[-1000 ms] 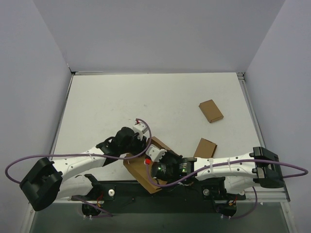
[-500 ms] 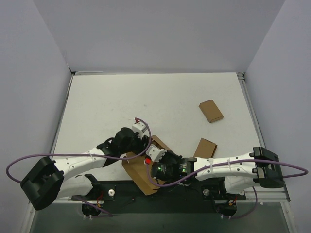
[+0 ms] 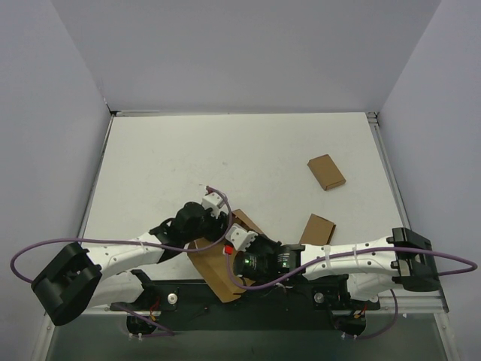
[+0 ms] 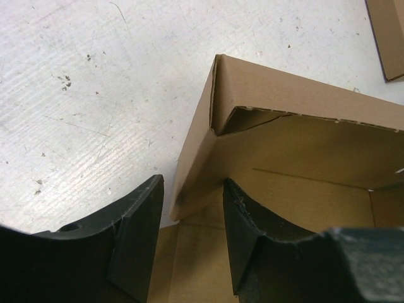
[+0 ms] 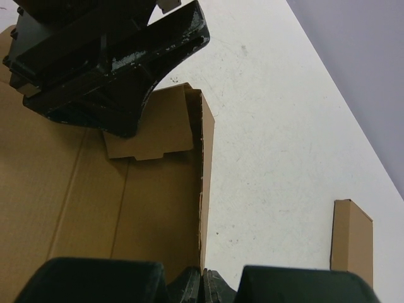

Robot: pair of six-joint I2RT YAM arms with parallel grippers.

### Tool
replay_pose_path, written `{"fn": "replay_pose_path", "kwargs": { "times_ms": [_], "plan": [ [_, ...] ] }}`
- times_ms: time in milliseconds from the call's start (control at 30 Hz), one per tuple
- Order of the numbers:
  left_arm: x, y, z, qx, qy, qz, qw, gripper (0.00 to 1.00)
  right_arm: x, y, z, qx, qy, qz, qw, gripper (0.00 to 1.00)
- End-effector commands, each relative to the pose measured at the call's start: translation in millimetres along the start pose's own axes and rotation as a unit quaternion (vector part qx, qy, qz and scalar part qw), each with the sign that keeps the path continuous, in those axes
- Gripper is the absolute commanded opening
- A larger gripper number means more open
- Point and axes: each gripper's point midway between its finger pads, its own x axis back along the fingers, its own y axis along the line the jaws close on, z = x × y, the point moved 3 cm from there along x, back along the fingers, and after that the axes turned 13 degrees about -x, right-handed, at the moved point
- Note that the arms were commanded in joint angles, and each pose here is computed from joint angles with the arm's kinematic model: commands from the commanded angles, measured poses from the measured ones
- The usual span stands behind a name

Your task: Fold the paper box

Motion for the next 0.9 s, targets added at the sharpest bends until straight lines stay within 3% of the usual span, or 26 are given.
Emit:
{"fn": "replay_pose_path", "kwargs": {
  "times_ms": [0, 400, 600, 867],
  "plan": [
    [-3, 4, -19, -0.025, -0.057, -0.011, 0.998, 0.53, 9, -3, -13, -0.027, -0.016, -0.01, 0.999, 0.04],
    [-4, -10, -31, -0.066, -0.119, 0.044, 0.99, 0.48, 2, 5, 0, -0.009, 0.0, -0.014, 1.0, 0.01],
    [-7, -13, -26, -0.065, -0.115, 0.057, 0.99, 0.34, -1, 6, 2, -0.002, 0.003, -0.008, 1.0, 0.0],
    [-13, -13, -16, -0.055, -0.102, 0.051, 0.992, 0.31, 0, 6, -1, -0.009, -0.001, -0.008, 1.0, 0.0]
  ]
}}
